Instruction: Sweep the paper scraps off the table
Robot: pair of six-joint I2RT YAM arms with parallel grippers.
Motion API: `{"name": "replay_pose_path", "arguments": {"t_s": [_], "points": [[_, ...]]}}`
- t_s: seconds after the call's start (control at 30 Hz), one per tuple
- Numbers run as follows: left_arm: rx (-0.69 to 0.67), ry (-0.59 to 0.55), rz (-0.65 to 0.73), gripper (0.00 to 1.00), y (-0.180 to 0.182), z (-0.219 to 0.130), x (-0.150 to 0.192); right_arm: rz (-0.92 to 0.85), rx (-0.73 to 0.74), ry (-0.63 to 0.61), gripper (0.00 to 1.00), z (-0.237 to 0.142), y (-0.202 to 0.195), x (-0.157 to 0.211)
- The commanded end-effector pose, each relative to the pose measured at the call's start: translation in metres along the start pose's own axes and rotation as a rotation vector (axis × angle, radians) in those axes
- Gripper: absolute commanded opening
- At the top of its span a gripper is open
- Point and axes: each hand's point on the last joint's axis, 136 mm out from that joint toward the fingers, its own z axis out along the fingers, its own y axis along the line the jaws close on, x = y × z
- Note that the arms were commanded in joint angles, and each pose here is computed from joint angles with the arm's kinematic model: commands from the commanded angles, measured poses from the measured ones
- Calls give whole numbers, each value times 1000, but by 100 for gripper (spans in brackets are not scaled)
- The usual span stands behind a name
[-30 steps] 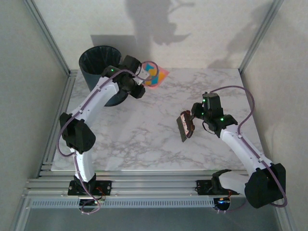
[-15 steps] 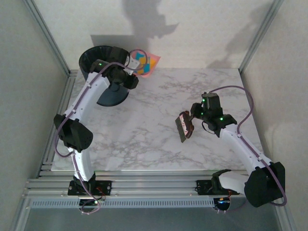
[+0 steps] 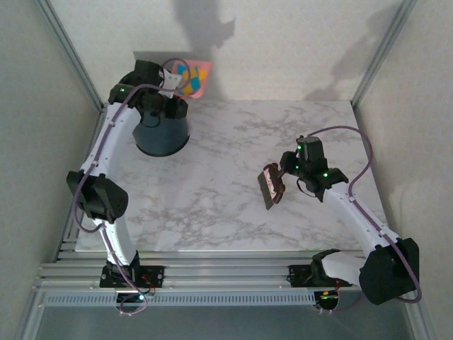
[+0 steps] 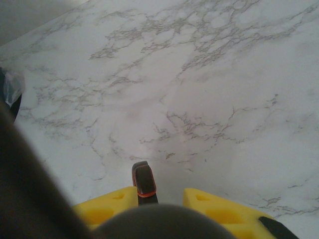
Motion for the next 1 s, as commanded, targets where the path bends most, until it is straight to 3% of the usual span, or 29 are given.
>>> {"name": "replay_pose_path", "arguments": {"t_s": [0.0, 0.4, 0.97], "points": [[114, -142, -29, 3, -17, -32, -30, 6, -23, -24, 0, -1, 5, -8], [345, -278, -241, 3, -6, -46, -47, 5, -23, -24, 0, -2, 4, -8], [531, -302, -447, 3, 6, -21, -66, 7, -26, -25, 0, -3, 5, -7]]}}
